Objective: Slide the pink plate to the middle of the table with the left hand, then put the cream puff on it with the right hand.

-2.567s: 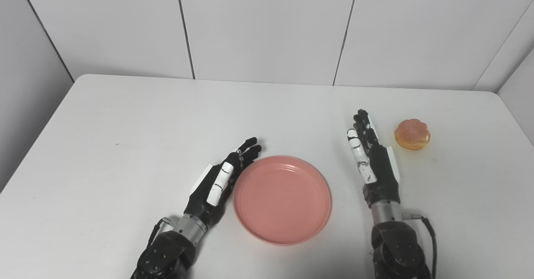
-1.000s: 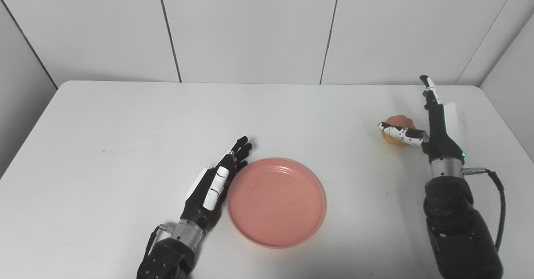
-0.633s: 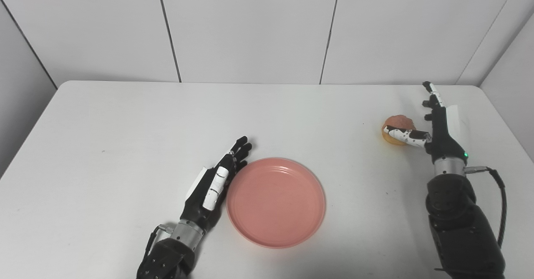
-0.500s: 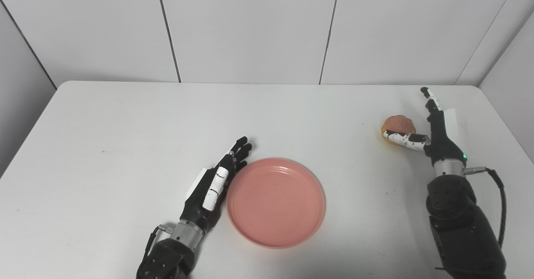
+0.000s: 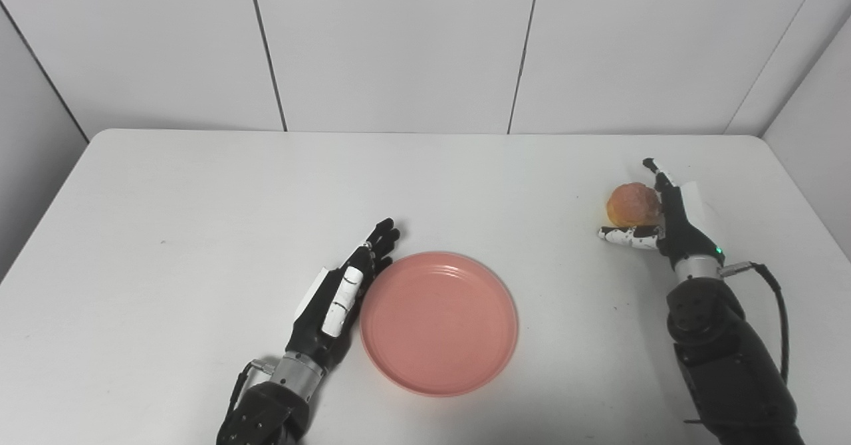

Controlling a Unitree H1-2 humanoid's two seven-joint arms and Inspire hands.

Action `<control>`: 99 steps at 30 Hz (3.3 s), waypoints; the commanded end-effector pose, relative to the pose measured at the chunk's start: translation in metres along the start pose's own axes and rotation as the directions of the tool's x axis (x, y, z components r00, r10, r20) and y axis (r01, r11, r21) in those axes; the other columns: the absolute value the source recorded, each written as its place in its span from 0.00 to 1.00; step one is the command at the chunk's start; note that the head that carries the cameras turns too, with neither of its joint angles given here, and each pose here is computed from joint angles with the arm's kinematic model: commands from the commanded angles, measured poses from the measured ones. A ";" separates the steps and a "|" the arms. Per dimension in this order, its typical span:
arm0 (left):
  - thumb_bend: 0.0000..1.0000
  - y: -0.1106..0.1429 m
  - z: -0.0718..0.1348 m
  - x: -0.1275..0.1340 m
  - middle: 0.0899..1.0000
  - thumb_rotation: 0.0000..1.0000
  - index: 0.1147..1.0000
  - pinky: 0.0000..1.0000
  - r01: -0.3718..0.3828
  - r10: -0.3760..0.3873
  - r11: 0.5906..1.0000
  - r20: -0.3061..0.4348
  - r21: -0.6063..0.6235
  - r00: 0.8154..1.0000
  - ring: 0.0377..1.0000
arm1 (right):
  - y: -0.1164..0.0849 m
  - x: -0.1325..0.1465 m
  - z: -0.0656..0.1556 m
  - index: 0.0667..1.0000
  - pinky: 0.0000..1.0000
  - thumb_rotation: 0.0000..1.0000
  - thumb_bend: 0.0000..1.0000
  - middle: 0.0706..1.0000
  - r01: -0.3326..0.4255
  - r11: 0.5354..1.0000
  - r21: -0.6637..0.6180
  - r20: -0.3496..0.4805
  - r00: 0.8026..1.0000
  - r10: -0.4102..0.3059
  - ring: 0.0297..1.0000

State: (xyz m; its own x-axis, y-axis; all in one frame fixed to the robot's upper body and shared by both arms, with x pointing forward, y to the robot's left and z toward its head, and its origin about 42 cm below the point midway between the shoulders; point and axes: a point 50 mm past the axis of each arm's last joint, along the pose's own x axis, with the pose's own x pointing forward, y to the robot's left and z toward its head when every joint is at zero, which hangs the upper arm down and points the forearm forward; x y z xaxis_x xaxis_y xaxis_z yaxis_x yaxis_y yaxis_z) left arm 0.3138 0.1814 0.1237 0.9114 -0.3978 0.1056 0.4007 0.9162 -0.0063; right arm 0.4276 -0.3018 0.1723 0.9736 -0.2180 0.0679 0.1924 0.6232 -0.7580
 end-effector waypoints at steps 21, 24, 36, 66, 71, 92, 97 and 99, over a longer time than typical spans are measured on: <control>0.69 -0.002 0.003 -0.004 0.96 1.00 0.92 1.00 0.000 0.000 1.000 0.003 0.023 1.000 1.00 | -0.011 0.018 0.006 0.75 0.50 0.00 0.39 0.82 -0.008 1.000 -0.028 0.008 1.000 0.008 0.77; 0.69 -0.003 0.004 -0.004 0.96 1.00 0.92 1.00 0.000 0.000 1.000 0.002 0.022 1.000 1.00 | -0.012 0.018 0.006 0.72 0.45 0.00 0.41 0.78 -0.009 1.000 -0.029 0.003 1.000 0.009 0.73; 0.68 -0.006 0.003 -0.003 0.95 1.00 0.91 1.00 -0.006 0.006 0.999 0.002 0.040 1.000 0.99 | -0.015 0.015 0.007 0.57 0.32 0.00 0.49 0.53 0.060 0.998 -0.021 0.028 0.998 -0.059 0.43; 0.64 -0.014 -0.001 0.004 0.94 1.00 0.91 1.00 -0.061 0.058 0.995 0.037 0.083 0.998 0.98 | -0.010 -0.026 0.065 0.45 0.14 0.00 0.51 0.45 0.146 0.948 0.282 0.432 0.863 -0.262 0.38; 0.64 -0.015 0.000 0.005 0.95 1.00 0.92 0.99 -0.059 0.055 0.994 0.040 0.092 0.998 0.98 | -0.002 -0.039 0.083 0.50 0.22 0.00 0.50 0.42 0.111 0.953 0.283 0.477 0.845 -0.241 0.34; 0.63 -0.024 0.001 0.009 0.94 1.00 0.91 0.98 -0.064 0.060 0.993 0.049 0.096 0.997 0.98 | 0.054 -0.108 0.120 0.45 0.29 0.00 0.51 0.47 -0.197 0.961 0.193 0.753 0.658 -0.016 0.39; 0.63 -0.027 0.003 0.006 0.94 1.00 0.90 0.96 -0.071 0.067 0.993 0.043 0.095 0.997 0.97 | 0.060 -0.117 0.119 0.46 0.30 0.00 0.51 0.46 -0.244 0.958 0.154 0.801 0.598 0.024 0.39; 0.62 -0.028 0.005 0.006 0.94 1.00 0.91 0.96 -0.069 0.065 0.993 0.040 0.092 0.997 0.97 | 0.061 -0.118 0.119 0.46 0.30 0.00 0.51 0.46 -0.258 0.956 0.140 0.817 0.575 0.036 0.40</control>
State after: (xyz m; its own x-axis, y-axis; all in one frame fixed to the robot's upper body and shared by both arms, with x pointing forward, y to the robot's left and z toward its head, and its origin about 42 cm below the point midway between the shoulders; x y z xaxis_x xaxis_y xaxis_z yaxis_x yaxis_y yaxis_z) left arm 0.3092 0.1589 0.1232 0.9354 -0.3304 0.1257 0.3224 0.9432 0.0797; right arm 0.3394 -0.1501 0.1814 0.7332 0.4796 0.4820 -0.0599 0.7516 -0.6569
